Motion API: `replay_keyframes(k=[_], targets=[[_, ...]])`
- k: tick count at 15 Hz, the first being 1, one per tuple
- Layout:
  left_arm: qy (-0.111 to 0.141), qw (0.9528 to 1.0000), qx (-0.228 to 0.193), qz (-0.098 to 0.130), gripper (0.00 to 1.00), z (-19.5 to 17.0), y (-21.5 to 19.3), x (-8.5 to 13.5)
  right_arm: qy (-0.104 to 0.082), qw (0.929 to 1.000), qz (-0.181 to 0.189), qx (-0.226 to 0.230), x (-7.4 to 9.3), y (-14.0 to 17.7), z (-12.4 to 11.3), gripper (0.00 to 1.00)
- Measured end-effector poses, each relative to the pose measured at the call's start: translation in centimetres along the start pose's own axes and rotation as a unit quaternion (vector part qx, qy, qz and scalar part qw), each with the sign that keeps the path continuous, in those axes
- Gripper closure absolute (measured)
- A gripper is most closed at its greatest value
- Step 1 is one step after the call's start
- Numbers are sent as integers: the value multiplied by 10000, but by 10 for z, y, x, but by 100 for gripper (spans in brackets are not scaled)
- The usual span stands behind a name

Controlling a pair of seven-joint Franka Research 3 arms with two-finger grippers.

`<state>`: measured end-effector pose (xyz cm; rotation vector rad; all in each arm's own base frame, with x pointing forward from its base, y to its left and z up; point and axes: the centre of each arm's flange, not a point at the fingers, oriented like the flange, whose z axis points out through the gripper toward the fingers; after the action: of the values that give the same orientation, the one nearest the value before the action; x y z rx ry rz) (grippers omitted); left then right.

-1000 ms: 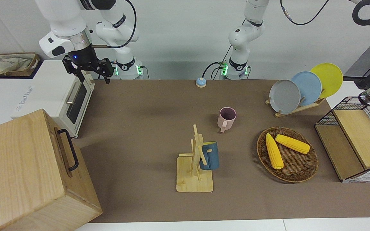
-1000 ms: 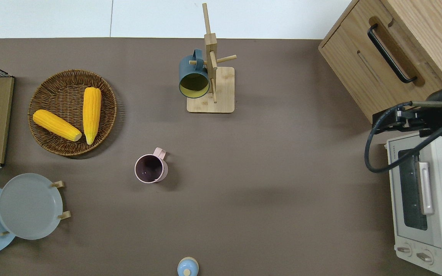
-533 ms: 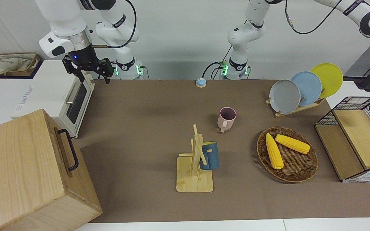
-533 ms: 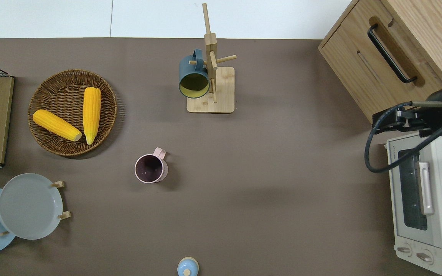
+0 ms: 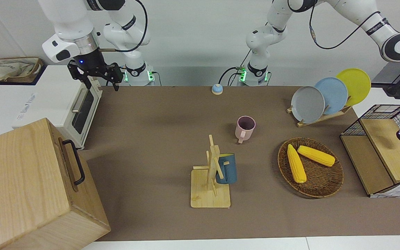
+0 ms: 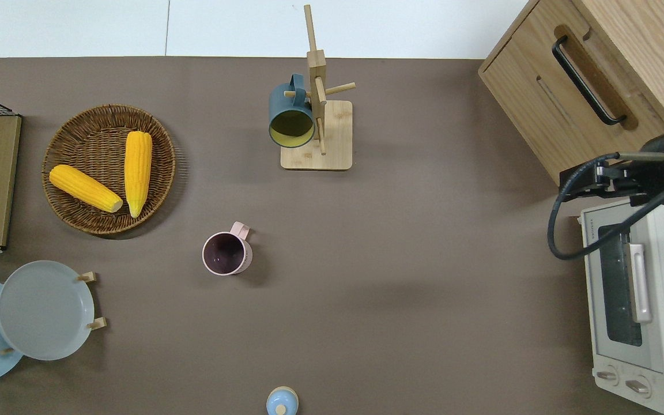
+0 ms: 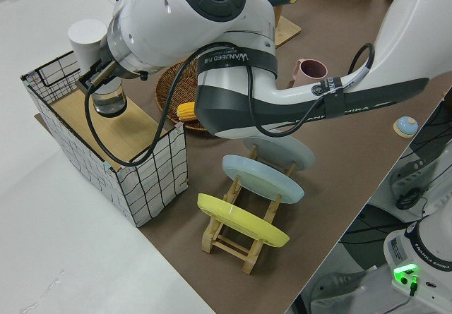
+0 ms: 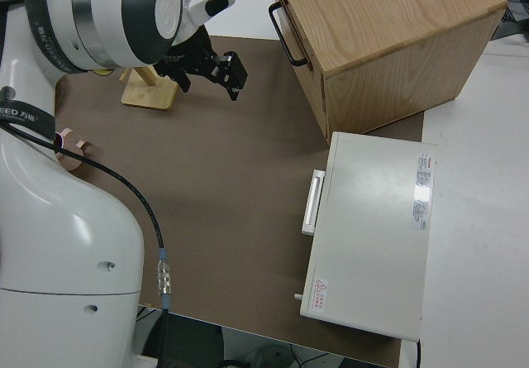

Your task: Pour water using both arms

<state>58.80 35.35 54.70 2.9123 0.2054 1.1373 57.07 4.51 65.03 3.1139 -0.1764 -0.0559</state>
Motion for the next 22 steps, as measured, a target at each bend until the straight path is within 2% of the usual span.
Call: replay_keyframes(k=[2, 13, 18, 20, 22], targets=[[-42, 9999, 0, 93, 36, 10, -3, -5, 0, 10000, 0, 0, 0, 0, 0, 0], [-116, 9998, 9, 166, 36, 51, -8, -23, 0, 10000, 0, 0, 0, 0, 0, 0], [-66, 10000, -33, 67, 35, 52, -9, -24, 0, 10000, 0, 0, 0, 0, 0, 0], [-33, 10000, -38, 30, 33, 52, -10, -24, 0, 10000, 0, 0, 0, 0, 0, 0], [7, 10000, -25, 14, 17, 51, -10, -23, 0, 10000, 0, 0, 0, 0, 0, 0]])
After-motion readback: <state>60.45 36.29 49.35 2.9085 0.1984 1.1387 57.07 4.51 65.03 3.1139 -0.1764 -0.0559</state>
